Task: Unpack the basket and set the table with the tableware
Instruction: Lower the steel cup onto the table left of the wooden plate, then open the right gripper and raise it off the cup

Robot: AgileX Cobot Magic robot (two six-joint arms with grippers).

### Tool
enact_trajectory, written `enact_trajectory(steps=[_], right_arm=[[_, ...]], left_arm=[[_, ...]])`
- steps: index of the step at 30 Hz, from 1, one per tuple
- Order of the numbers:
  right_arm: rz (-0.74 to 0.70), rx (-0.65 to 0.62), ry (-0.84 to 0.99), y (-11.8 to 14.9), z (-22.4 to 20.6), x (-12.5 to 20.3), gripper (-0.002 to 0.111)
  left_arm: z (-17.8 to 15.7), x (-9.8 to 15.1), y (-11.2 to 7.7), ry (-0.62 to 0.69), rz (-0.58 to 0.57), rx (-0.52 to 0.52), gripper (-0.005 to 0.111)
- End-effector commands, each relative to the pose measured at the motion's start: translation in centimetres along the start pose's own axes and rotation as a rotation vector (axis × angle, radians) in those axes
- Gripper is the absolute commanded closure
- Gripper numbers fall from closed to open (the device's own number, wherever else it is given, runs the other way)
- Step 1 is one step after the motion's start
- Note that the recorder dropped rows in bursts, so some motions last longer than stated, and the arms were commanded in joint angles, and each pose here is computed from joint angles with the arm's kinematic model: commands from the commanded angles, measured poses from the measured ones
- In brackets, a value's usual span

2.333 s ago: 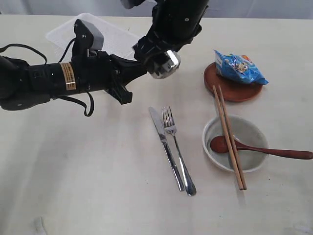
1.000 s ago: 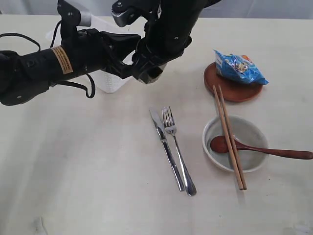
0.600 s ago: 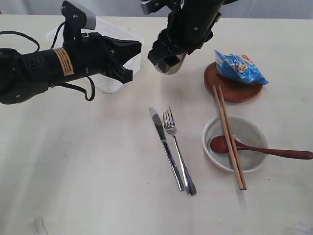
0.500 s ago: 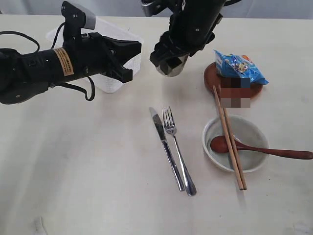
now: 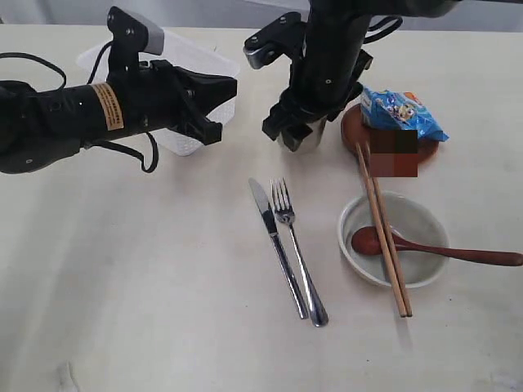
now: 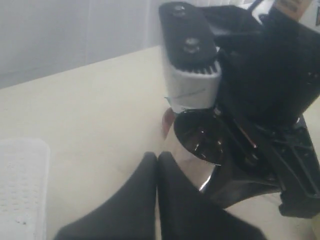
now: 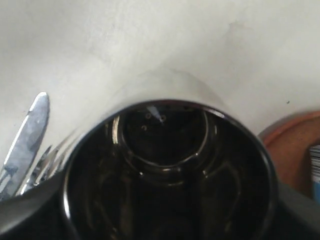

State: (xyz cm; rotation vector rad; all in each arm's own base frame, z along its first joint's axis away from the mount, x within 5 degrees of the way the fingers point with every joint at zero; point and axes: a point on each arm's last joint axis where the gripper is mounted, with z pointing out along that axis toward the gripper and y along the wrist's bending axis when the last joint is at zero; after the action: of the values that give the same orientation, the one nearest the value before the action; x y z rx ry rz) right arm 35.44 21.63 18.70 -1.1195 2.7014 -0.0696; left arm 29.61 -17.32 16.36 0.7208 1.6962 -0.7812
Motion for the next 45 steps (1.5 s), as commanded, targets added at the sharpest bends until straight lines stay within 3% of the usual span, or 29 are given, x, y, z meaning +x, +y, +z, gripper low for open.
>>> enact_trajectory(steps=[1, 4, 12, 14, 17, 18, 20, 30, 36, 40, 45], right_arm=[[-0.006, 0.050, 0.006, -0.7, 0.7, -0.1, 0.109], [-0.002, 0.056, 0.067, -0.7, 2.8, 0.1, 0.109], [0.052, 0.054, 0.034, -0.6, 3.2, -0.2, 0.107], [0.069, 0.029, 0.031, -0.4, 3.2, -0.2, 0.091], [0.075, 0.016, 0.033, -0.2, 3.2, -0.2, 0.044], [0.075, 0.016, 0.034, -0.3, 3.1, -0.3, 0.035], [0.077, 0.017, 0.039, -0.4, 2.7, -0.4, 0.027], [0.110, 0.027, 0.029, -1.0, 0.1, -1.9, 0.027], [0.106, 0.053, -0.038, -1.6, -4.1, -2.5, 0.027], [0.116, 0.074, -0.164, -1.9, -8.3, -2.3, 0.046], [0.138, 0.079, -0.267, -2.0, -13.3, -1.2, 0.087]], left_arm=[[0.0, -0.2, -0.1, 0.000, -0.001, 0.000, 0.107], [0.0, -0.2, -0.1, 0.000, -0.001, 0.000, 0.107], [0.0, -0.1, -0.2, 0.009, 0.011, 0.012, 0.107], [0.0, -0.1, -0.2, 0.009, 0.011, 0.012, 0.107], [0.0, -0.1, -0.2, 0.012, -0.006, 0.014, 0.107], [0.0, 0.0, -0.2, 0.014, -0.005, 0.013, 0.107], [0.0, 0.0, -0.2, 0.014, -0.005, 0.013, 0.107], [0.0, 0.0, -0.3, 0.024, 0.004, 0.021, 0.107], [-0.1, 0.0, -0.3, 0.027, -0.023, 0.018, 0.107], [-0.3, -0.5, -0.4, 0.015, -0.041, 0.016, 0.107], [-1.8, -3.1, -1.1, -0.020, -0.014, -0.012, 0.107]])
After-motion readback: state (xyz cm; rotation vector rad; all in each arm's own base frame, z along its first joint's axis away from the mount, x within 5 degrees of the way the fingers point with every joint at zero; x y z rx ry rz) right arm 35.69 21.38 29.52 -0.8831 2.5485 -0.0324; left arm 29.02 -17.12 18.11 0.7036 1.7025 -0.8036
